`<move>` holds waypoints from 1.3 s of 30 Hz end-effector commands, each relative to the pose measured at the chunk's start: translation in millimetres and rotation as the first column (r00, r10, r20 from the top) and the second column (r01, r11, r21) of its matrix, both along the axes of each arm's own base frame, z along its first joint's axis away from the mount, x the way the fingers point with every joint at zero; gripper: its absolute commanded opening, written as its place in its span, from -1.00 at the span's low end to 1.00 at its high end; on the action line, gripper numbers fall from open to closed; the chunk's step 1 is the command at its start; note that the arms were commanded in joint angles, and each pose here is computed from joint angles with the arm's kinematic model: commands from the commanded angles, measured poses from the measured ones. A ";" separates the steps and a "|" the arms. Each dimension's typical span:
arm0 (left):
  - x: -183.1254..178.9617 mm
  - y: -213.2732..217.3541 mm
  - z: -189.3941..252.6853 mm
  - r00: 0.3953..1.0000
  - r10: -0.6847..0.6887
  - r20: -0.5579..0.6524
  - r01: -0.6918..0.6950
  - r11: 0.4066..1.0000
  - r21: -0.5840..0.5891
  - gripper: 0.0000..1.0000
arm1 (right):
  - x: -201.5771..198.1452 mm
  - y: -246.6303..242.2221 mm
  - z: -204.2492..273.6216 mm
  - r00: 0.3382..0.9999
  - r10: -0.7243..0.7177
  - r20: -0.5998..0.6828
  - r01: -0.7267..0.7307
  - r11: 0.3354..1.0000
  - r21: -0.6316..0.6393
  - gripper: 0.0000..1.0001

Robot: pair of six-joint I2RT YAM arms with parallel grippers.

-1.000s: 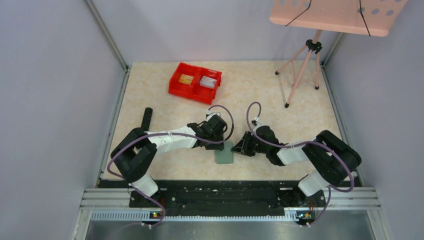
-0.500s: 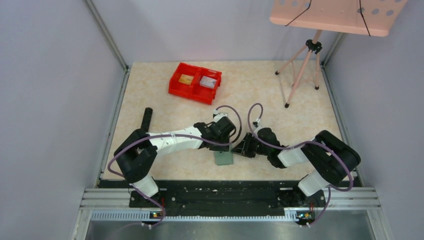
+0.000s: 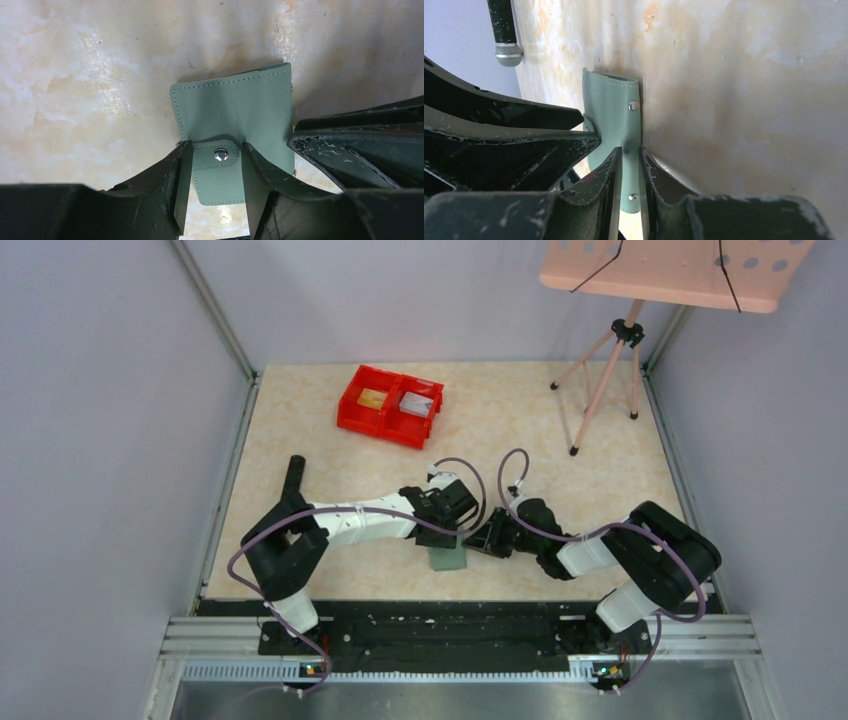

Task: Take the credit cards out of the card holder
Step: Open the card holder at the center of the board.

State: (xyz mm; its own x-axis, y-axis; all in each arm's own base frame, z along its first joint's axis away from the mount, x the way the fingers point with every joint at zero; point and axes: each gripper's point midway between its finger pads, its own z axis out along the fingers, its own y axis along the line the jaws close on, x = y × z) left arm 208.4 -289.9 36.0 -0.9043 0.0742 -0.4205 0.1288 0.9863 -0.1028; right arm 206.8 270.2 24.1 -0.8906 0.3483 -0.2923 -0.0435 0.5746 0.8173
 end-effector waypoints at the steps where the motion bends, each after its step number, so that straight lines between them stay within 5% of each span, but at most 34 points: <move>1: 4.5 -7.5 1.7 1.000 0.006 0.020 -0.006 1.000 0.009 -0.08 | -1.0 6.7 12.2 0.999 0.010 0.040 -0.012 0.999 0.042 -0.62; 8: 2.1 -5.8 -1.9 1.000 0.002 0.016 -0.002 0.999 0.035 -0.19 | -1.4 6.0 12.4 0.999 0.006 0.043 -0.008 0.999 0.049 -0.61; 19: 3.4 -14.7 7.9 1.000 -0.001 0.025 0.002 1.000 -0.013 -0.99 | -3.8 12.5 8.0 0.999 0.024 0.022 -0.025 0.996 0.087 -0.44; 27: 0.3 -24.6 17.8 0.999 -0.027 0.033 0.030 0.995 -0.092 -1.00 | -6.6 11.2 -4.1 1.000 0.023 -0.005 -0.022 0.997 0.074 -0.45; 33: 1.3 -32.2 34.1 0.996 -0.036 0.075 0.051 0.979 -0.199 -1.00 | -7.7 9.8 -9.8 1.000 0.020 -0.014 -0.019 0.998 0.066 -0.67; 36: 0.8 -31.8 40.6 0.995 -0.041 0.088 0.060 0.972 -0.226 -1.00 | -8.0 8.4 -11.5 1.000 0.013 -0.015 -0.012 0.998 0.066 -1.00; 39: 1.7 -26.5 40.6 0.995 -0.036 0.088 0.055 0.974 -0.220 -1.00 | -7.4 5.3 -13.4 1.000 -0.002 -0.010 0.003 0.998 0.056 -1.00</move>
